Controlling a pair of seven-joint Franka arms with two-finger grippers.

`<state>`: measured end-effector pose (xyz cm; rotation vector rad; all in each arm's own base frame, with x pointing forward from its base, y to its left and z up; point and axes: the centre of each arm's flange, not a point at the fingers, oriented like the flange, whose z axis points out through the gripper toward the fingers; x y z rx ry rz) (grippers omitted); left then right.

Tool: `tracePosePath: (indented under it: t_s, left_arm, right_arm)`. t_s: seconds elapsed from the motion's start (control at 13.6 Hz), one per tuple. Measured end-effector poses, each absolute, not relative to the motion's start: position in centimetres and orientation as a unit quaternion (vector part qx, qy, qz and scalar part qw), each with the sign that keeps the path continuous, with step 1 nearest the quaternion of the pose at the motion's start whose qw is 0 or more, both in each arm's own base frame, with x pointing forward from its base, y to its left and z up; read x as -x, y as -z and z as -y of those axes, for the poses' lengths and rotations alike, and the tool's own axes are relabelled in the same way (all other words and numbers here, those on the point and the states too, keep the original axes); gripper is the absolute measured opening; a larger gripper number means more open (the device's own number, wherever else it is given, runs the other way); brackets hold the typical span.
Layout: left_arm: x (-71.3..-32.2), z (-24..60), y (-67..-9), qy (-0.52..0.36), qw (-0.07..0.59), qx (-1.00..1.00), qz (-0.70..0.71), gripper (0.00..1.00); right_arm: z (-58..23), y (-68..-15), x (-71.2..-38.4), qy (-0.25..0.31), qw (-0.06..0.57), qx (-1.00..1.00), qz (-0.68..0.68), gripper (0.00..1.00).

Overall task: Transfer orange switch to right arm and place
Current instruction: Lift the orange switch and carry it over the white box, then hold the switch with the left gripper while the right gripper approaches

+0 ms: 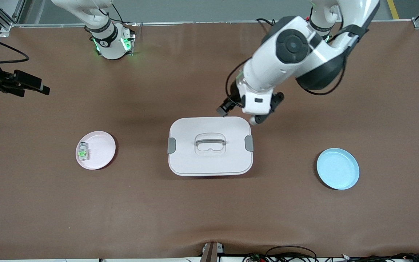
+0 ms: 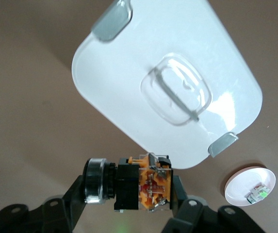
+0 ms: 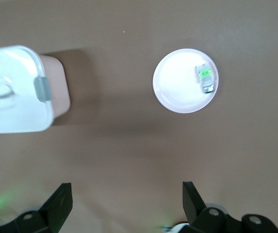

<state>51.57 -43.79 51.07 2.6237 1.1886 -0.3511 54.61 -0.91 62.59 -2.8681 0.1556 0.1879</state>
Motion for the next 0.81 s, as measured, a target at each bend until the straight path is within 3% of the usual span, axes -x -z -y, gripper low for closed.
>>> tracePosePath:
  t_s: [0.37,0.59,0.81]
  left_arm:
    - [-48.9,47.4,-53.5,0.145,0.132,-0.865,-0.462,0.72]
    - [-49.0,48.0,-54.1,0.181,0.159,-0.841,-0.485,0.72]
    - [-49.6,48.4,-54.2,0.190,0.177,-0.823,-0.505,0.72]
  right_arm:
    - [-0.3,-62.9,-53.7,-0.067,0.198,0.969,-0.135,1.00]
    - [-0.8,-60.9,-52.6,-0.075,0.241,0.954,-0.165,1.00]
    - [0.5,-60.5,-52.4,-0.069,0.245,0.950,-0.180,1.00]
